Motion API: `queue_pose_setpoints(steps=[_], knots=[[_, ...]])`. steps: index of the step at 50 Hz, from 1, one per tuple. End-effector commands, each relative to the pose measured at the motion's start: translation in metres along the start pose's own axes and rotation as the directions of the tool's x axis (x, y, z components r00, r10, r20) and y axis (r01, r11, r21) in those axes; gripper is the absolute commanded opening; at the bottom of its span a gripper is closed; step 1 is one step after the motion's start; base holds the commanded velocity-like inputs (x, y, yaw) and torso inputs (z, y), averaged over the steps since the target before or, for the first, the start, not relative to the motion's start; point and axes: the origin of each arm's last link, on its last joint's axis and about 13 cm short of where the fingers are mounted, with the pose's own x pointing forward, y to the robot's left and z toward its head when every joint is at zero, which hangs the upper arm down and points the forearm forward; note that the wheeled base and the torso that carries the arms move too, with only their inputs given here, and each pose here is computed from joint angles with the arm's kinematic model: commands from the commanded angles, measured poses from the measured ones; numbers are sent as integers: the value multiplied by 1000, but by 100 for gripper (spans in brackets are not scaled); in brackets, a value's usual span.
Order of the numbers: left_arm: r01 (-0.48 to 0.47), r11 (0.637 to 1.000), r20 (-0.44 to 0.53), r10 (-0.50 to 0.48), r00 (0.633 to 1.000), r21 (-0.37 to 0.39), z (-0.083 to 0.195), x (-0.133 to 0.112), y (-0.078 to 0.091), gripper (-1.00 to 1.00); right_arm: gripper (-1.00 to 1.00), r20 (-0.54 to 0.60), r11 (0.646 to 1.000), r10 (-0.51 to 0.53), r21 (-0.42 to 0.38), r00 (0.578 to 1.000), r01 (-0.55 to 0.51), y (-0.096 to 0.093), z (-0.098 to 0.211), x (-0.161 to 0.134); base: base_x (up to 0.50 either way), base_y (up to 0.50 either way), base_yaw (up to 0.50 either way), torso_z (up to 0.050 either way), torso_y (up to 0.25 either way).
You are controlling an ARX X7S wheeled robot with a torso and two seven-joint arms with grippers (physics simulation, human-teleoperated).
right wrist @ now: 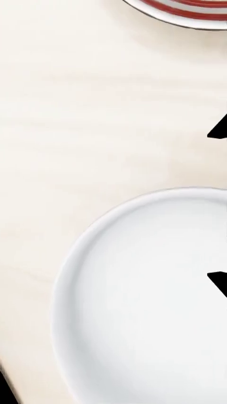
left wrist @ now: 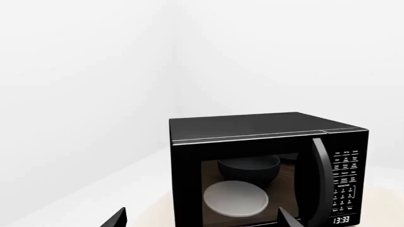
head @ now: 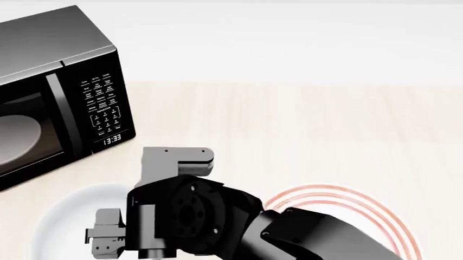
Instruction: Put the white bowl to the right of the plate.
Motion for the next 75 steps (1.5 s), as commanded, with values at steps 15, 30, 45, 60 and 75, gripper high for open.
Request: queue_pose_setpoints(steps=[15,30,45,60,75], knots=[[7,1000,2,-7,1000,1,0,-1,-1,100,100,-20,1000,-2,-7,1000,2,-4,-8,10,0,0,0,0,0],[8,1000,9,-8,1000,0,2,-2,-1,100,-100,-14,1000,12,-25,1000,-12,-3,-7,6,0,0,0,0,0],[9,1000,6,-9,1000,1,1,-2,-1,100,-100,27,1000,23,-3,999,-23,2,12,-22,0,0,0,0,0],[10,1000,2,-10,1000,6,0,-1,-3,100,-100,148,997,43,53,988,-51,-22,35,-86,0,0,0,0,0],[6,1000,-3,-6,1000,8,-1,0,-3,100,-100,220,981,-17,192,975,-26,-66,70,-113,0,0,0,0,1]])
